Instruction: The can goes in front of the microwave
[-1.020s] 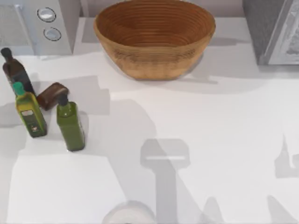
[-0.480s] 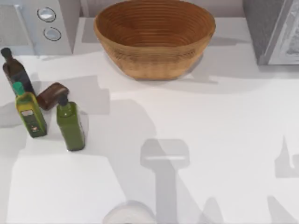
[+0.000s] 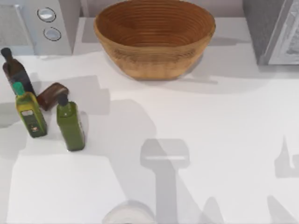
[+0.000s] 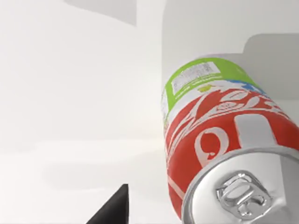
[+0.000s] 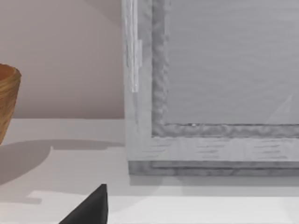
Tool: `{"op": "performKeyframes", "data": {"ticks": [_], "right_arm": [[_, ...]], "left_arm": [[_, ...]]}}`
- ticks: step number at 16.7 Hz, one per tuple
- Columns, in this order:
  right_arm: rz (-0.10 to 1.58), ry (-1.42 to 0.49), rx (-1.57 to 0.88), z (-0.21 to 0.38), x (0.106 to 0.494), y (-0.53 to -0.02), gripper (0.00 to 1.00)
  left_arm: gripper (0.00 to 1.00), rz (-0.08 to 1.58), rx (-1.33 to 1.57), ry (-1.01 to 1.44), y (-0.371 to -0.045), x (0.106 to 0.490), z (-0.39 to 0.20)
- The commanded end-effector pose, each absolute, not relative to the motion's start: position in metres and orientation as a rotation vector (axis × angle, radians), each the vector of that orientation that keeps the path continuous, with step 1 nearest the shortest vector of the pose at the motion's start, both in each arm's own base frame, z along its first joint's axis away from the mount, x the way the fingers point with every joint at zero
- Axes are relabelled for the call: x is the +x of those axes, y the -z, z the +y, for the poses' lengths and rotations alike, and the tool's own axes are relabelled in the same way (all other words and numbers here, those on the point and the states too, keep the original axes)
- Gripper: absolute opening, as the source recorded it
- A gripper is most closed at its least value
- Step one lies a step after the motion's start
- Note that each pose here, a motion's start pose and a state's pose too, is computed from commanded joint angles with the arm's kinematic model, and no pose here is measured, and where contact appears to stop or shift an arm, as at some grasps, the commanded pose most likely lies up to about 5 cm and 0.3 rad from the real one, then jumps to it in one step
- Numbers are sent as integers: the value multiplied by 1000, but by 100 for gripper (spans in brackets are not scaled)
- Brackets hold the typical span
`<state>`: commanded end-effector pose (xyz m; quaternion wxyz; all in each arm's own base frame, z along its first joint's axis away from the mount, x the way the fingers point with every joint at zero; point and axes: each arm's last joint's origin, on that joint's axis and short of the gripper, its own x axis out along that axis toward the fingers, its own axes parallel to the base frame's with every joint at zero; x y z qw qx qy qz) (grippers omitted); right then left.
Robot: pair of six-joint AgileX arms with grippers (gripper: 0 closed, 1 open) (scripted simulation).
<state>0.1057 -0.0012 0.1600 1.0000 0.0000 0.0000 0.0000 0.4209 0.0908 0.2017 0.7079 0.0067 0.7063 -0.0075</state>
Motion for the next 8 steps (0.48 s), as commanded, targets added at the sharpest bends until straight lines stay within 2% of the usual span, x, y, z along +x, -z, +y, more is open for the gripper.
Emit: {"op": "performKeyframes", "data": {"ticks": [8], "right_arm": [[0, 0, 0, -1, 106, -160, 100]], "left_arm": [[100, 1570, 11, 14, -202, 420, 92]]}}
